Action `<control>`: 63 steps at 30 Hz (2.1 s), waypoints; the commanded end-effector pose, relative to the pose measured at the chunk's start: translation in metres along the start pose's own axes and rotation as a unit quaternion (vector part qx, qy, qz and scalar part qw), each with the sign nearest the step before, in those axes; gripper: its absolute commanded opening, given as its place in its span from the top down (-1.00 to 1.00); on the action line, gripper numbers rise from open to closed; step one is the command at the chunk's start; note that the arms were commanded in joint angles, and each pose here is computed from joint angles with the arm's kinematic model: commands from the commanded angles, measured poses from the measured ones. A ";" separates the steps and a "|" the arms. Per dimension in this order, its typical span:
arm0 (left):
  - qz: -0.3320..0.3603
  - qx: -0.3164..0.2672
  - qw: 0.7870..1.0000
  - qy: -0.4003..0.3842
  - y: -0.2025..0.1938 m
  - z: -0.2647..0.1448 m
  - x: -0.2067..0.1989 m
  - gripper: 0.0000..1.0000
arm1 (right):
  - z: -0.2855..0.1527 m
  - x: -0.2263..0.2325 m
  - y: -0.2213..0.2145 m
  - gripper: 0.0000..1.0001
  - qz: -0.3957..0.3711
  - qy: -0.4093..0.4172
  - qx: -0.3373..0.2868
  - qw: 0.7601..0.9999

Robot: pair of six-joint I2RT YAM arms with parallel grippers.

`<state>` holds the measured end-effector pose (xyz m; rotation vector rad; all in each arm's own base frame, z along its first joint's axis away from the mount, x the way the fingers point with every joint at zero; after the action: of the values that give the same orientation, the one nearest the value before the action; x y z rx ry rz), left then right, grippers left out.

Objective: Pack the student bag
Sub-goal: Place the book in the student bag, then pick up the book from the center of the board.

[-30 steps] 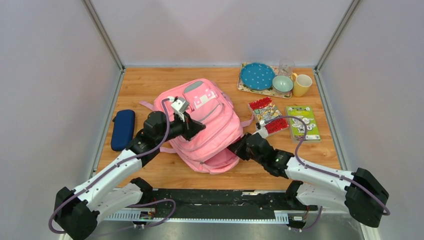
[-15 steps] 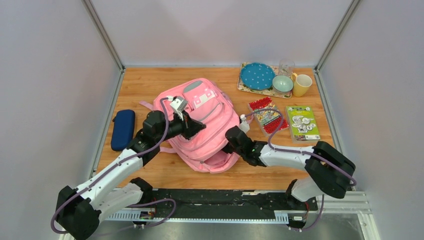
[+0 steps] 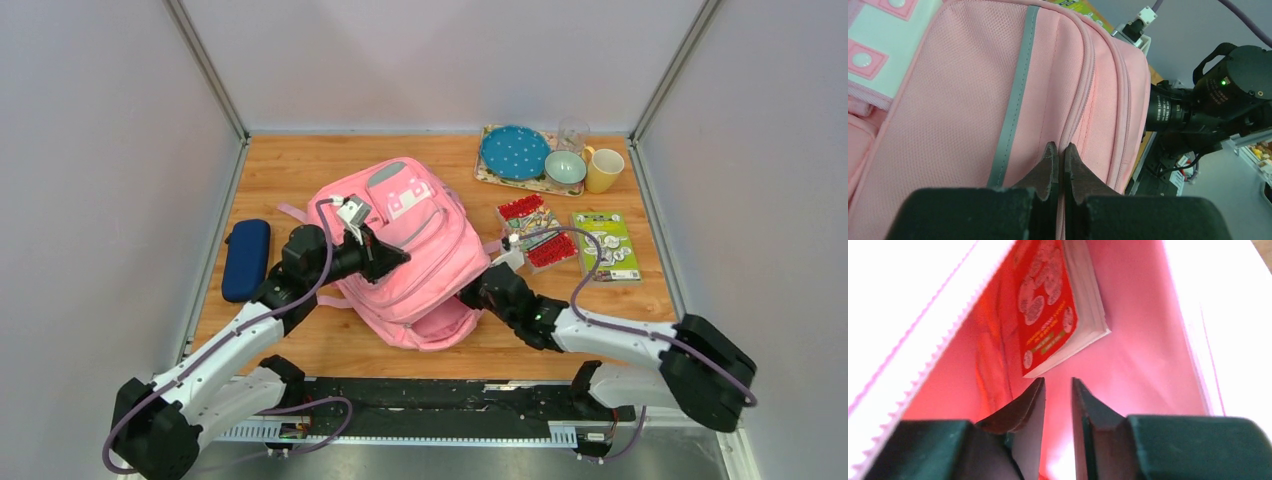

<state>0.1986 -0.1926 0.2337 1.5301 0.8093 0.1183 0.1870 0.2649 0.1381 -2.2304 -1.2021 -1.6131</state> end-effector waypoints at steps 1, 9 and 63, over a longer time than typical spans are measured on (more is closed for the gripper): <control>0.027 -0.026 0.999 0.015 0.010 -0.006 0.002 1.00 | -0.033 0.000 0.028 0.34 -0.031 -0.043 -0.063 0.997; 0.021 0.058 0.993 0.096 -0.035 -0.020 0.026 1.00 | -0.087 -0.031 0.053 0.09 -0.060 -0.166 -0.096 0.980; -0.085 0.112 0.990 -0.023 -0.024 0.220 -0.019 -0.59 | 0.021 -0.090 0.316 -0.53 -0.117 -0.291 -0.137 0.940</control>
<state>0.2836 -0.3682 0.1686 1.7148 0.9838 -0.1401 0.3783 0.0261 0.1473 -3.0095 -1.4611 -1.1443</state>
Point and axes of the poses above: each gripper's point midway between its finger pads, its own z axis out along the fingers, its own x axis along the line the jaws close on, y = z × x, the point moved 6 cm from there along -z, back along the fingers, and after that the axes turned 4 degrees about z, right-handed, at the moved point
